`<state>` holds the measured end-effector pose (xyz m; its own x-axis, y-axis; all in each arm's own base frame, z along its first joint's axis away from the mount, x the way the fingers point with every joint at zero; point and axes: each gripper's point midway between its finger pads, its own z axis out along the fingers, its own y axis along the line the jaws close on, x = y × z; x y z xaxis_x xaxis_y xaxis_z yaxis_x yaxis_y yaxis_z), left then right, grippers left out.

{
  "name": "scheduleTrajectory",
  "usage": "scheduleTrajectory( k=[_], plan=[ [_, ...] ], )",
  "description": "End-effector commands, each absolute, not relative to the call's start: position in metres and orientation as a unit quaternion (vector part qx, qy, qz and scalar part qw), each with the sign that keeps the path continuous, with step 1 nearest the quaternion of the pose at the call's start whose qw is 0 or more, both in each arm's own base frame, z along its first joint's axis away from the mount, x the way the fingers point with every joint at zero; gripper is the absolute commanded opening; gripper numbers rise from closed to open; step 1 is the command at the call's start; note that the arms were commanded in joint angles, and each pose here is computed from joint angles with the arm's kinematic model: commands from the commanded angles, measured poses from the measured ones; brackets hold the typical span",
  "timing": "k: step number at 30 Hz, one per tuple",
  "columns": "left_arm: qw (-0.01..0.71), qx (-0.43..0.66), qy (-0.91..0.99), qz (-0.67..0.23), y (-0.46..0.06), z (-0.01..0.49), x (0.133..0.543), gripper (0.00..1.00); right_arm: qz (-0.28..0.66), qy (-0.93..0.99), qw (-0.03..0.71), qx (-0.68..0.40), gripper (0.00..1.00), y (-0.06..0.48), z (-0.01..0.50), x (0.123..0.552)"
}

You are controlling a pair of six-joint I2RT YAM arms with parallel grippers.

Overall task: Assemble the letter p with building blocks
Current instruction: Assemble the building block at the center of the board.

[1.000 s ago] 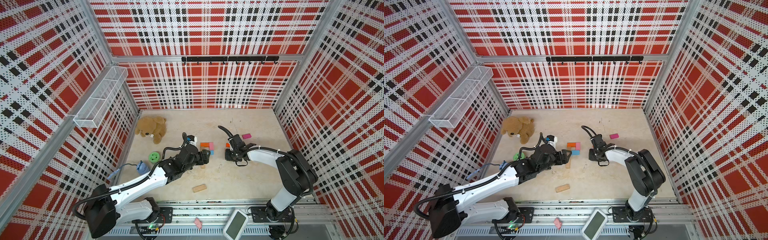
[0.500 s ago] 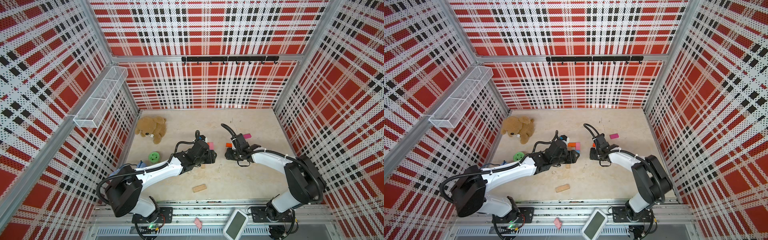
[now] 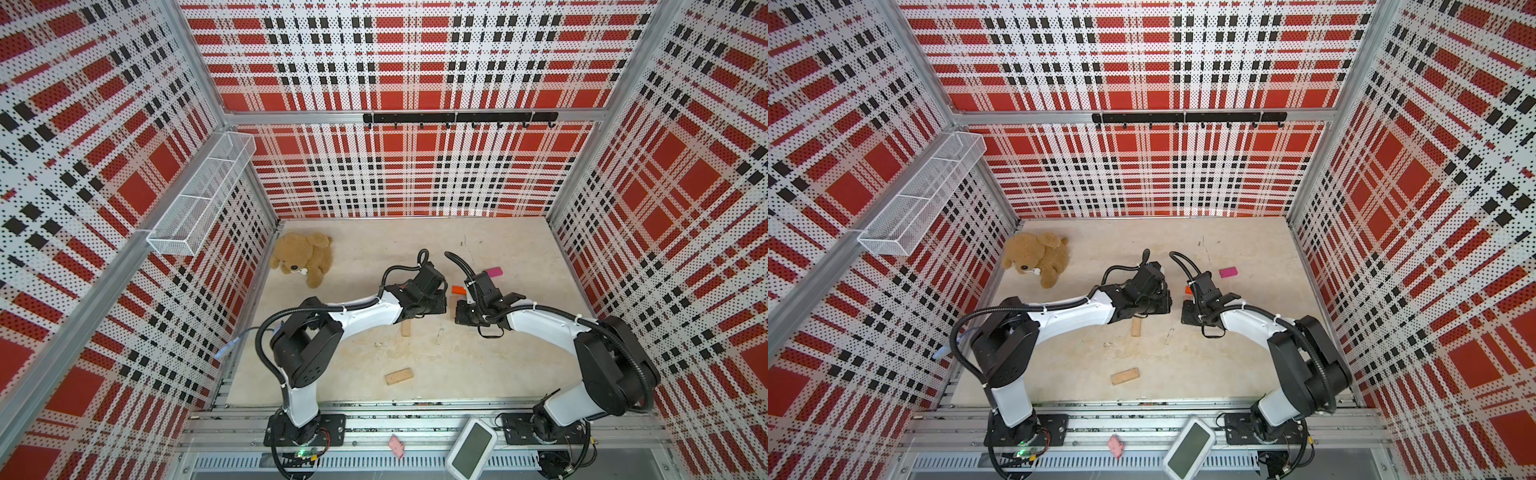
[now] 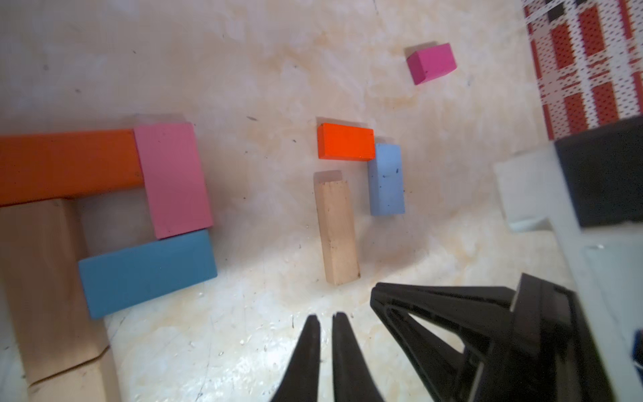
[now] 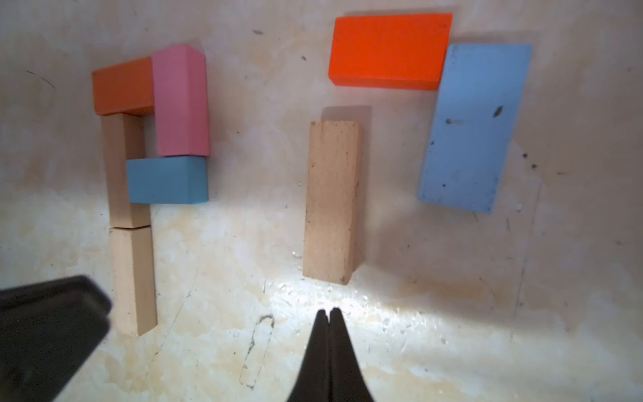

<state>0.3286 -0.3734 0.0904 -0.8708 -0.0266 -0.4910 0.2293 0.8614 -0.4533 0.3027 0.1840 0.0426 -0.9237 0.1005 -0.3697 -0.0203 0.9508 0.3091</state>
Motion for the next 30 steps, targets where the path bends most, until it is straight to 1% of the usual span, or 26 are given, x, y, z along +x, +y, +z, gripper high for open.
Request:
scheduleTrajectory(
  k=[1,6,12,23,30],
  plan=[
    [0.237,0.051,0.938,-0.25,-0.377,0.082,0.338,0.11,0.16,0.969,0.185,0.029,0.01,0.186,0.033,0.304],
    [0.219,0.039,0.94,-0.258,-0.384,0.067,0.353,0.09,0.175,0.969,0.169,0.049,0.01,0.182,0.022,0.305],
    [0.203,0.022,0.94,-0.274,-0.386,0.053,0.367,0.09,0.193,0.966,0.158,0.071,0.02,0.179,0.013,0.305],
    [0.175,0.035,0.938,-0.298,-0.404,0.037,0.375,0.08,0.198,0.964,0.158,0.078,0.02,0.177,0.014,0.305],
    [0.173,0.037,0.938,-0.297,-0.409,0.031,0.375,0.09,0.199,0.964,0.156,0.077,0.03,0.178,0.013,0.306]
  ],
)
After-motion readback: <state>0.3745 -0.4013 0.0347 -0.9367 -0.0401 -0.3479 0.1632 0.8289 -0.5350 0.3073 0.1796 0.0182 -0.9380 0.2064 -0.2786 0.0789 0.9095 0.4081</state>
